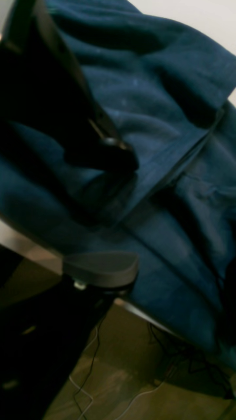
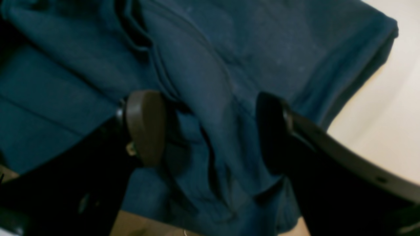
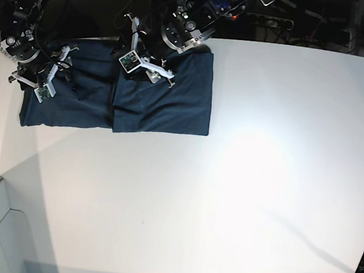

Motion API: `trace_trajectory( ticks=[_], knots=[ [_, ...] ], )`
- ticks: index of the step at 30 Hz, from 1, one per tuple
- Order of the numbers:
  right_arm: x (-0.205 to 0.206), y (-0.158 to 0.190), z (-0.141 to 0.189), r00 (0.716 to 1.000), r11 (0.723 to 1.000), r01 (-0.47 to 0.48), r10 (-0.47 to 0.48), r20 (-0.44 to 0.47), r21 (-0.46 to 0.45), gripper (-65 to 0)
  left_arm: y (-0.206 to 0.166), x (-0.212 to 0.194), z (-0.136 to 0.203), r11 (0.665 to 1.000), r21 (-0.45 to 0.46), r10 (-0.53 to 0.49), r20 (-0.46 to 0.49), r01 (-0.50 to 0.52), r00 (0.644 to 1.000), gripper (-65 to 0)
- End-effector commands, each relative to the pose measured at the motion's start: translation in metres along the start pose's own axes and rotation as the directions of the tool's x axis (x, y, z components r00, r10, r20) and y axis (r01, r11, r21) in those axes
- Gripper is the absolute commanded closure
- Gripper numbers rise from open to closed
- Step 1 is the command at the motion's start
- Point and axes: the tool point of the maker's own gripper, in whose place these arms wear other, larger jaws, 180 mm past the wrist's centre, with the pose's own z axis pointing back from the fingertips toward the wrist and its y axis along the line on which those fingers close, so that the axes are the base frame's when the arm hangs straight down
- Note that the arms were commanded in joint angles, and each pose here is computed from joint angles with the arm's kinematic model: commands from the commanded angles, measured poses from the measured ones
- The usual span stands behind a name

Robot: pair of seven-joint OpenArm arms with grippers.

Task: Fold the T-shirt properly
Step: 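Release the shirt and lift the left gripper away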

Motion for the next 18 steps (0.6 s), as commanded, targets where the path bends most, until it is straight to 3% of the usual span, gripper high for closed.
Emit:
trace_trajectory(
  ticks=[1,3,12,18],
  knots=[
    [0.010,-0.005,0.004,0.999,1.000,-0.024,0.024,0.034,-0.003,-41.1,-0.004,0.019,-0.006,1.000,0.007,0.008,0.050,-0.008,0.999,-36.5],
    [0.010,-0.005,0.004,0.999,1.000,-0.024,0.024,0.034,-0.003,-41.1,-0.002,0.021,-0.011,1.000,0.009,0.005,0.051,-0.005,0.999,-34.0],
    [0.010,-0.005,0.004,0.999,1.000,-0.024,0.024,0.034,-0.003,-41.0,-0.003,0.038,-0.011,1.000,0.011,0.012,0.090,-0.013,0.996,-0.4],
    [0.010,-0.005,0.004,0.999,1.000,-0.024,0.024,0.034,-0.003,-41.0,-0.001,0.046,-0.008,1.000,0.017,0.012,0.114,-0.014,0.993,0.0]
  ],
)
